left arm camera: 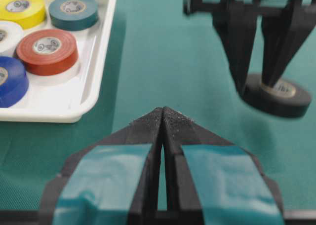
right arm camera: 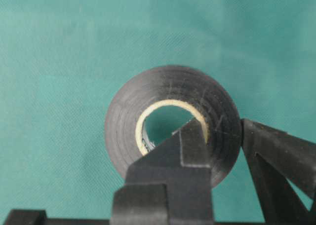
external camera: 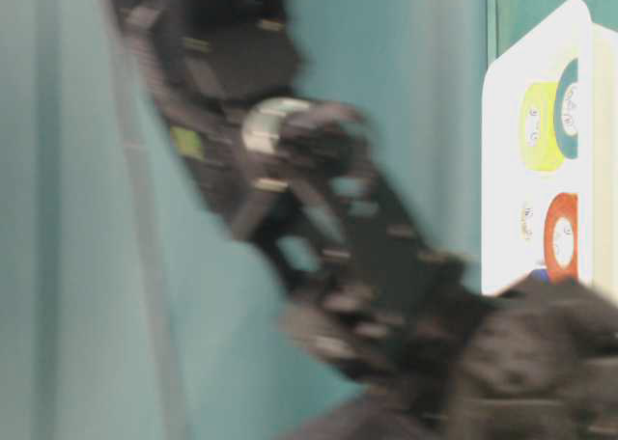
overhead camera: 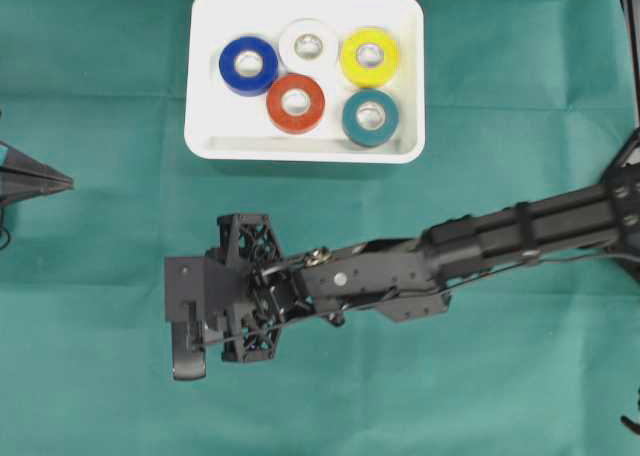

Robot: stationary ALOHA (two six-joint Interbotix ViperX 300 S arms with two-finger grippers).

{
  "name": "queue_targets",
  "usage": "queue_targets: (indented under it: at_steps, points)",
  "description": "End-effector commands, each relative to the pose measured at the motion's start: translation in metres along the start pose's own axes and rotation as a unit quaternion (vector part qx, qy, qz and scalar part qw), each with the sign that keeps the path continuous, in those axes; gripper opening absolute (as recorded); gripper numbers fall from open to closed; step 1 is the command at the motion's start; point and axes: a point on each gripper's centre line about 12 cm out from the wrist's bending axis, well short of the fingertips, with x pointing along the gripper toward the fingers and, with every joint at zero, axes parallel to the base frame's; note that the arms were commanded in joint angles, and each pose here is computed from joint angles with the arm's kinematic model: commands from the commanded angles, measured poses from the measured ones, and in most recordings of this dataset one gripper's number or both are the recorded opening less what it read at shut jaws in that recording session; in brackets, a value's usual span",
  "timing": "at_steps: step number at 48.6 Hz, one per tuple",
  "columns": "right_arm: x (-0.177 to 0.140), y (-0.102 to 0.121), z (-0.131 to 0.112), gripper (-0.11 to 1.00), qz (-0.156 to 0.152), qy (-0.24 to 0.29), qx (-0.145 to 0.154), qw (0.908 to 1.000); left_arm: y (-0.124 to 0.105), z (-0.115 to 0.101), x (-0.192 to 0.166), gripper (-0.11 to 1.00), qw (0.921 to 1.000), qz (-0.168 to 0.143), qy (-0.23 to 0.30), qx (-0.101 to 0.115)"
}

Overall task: Put the tape into the white case with the right arm.
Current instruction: 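Lower the right gripper and close it on the black roll, then lift the black roll and carry it into the tray's lower left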

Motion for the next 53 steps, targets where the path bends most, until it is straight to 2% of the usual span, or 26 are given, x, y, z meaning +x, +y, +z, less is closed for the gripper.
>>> queue_targets:
  at_steps: [1,13,23,36,53]
  points:
    - [-0.034,0.001,0.03,0.0,0.008,-0.038,0.011,0.9992,0.0,0.004,0.001,0.0,1.0,0.001,-0.003,0.0]
    - [-0.035,-0.006,0.034,0.0,0.002,-0.04,0.032,0.9987,0.0,0.004,0.001,0.0,1.0,0.001,-0.004,0.0]
    - [-0.032,-0.026,0.033,0.0,-0.016,-0.031,0.05,0.9982,0.0,0.004,0.001,0.0,1.0,0.001,-0.004,0.0]
    - [-0.028,-0.077,0.033,0.0,-0.062,-0.01,0.082,0.9947,0.0,0.004,0.001,0.0,1.0,0.001,-0.004,-0.001]
    - [-0.038,-0.144,0.044,0.0,-0.107,-0.023,0.117,0.9871,0.0,0.003,0.001,0.0,1.0,0.001,-0.002,-0.001]
